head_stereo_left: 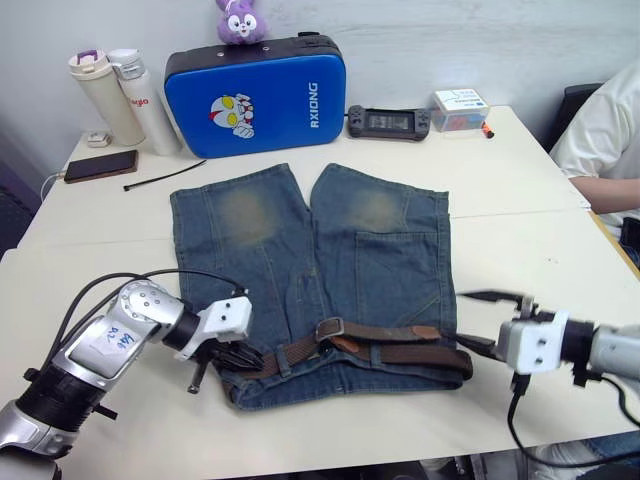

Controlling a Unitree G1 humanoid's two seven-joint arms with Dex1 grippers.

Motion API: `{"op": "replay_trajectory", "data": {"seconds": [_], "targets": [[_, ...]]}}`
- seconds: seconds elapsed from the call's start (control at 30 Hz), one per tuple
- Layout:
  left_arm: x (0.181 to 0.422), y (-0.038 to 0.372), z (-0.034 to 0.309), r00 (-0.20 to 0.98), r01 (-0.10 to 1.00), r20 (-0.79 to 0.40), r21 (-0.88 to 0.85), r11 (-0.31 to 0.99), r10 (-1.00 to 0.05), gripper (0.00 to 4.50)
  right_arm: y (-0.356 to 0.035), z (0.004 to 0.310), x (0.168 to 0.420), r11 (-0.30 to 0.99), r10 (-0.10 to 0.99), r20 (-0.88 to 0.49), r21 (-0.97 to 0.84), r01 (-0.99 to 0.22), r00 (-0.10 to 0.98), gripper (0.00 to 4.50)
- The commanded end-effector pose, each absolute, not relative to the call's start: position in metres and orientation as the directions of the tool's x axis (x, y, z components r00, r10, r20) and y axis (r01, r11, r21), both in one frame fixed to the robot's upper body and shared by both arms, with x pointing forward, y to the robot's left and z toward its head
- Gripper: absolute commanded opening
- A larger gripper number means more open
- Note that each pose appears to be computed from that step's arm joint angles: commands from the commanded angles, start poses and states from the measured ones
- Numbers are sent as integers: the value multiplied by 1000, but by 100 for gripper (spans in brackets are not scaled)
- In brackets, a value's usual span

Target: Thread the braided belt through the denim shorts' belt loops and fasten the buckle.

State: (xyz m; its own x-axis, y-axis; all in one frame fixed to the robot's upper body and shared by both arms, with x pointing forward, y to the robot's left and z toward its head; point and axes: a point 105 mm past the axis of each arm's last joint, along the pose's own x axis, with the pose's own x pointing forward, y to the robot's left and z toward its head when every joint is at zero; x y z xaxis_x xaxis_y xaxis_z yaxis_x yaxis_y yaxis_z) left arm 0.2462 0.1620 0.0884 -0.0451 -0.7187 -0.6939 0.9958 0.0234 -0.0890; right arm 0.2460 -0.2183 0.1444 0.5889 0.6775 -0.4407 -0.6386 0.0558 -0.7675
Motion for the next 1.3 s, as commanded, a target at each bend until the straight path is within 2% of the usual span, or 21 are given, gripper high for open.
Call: {"op": "replay_trajectory", "data": {"seconds": [0.03,0.1,0.2,0.37,0.47,0.57,0.6,0.73,0.83,0.97,1.07,1.13,1.17,1.23,1.3], "targets": [[253,174,111,2,992,-679,-90,86,-734,0,-210,175,247,135,716,-420,-701,-700,558,442],[255,173,126,15,990,-649,-96,101,-761,0,-199,179,244,183,740,-431,-611,-770,517,442],[253,172,144,14,986,-611,-123,112,-792,0,-183,173,235,153,758,-488,-511,-846,432,442],[230,158,172,-67,973,-527,-221,61,-847,0,-159,155,207,74,770,-584,-316,-946,256,442],[221,151,179,-82,971,-512,-236,48,-855,0,-151,147,199,64,764,-606,-269,-961,220,442],[215,143,181,-70,970,-511,-235,61,-857,0,-145,146,201,86,769,-600,-248,-965,223,372],[213,141,180,-65,971,-515,-231,65,-855,0,-145,146,202,91,770,-599,-241,-966,222,336],[210,138,179,-56,966,-511,-246,83,-858,0,-142,138,206,99,760,-610,-233,-967,225,135],[205,135,172,-64,971,-532,-230,71,-844,0,-141,126,208,102,749,-623,-227,-969,225,10],[199,133,160,-84,975,-551,-216,45,-830,0,-139,118,208,105,747,-628,-212,-972,218,10],[202,130,156,-44,977,-524,-199,72,-851,0,-135,125,209,145,794,-565,-183,-972,225,10],[214,130,160,30,973,-482,-186,136,-876,0,-139,142,221,233,824,-487,-174,-957,289,10],[219,130,162,61,971,-468,-177,161,-882,0,-141,147,226,260,829,-464,-174,-950,312,35],[245,134,170,195,955,-409,-129,268,-891,67,-150,158,244,326,816,-424,-225,-918,393,75],[264,138,173,283,935,-394,-90,344,-874,127,-157,164,260,366,793,-409,-273,-890,451,147]]}}
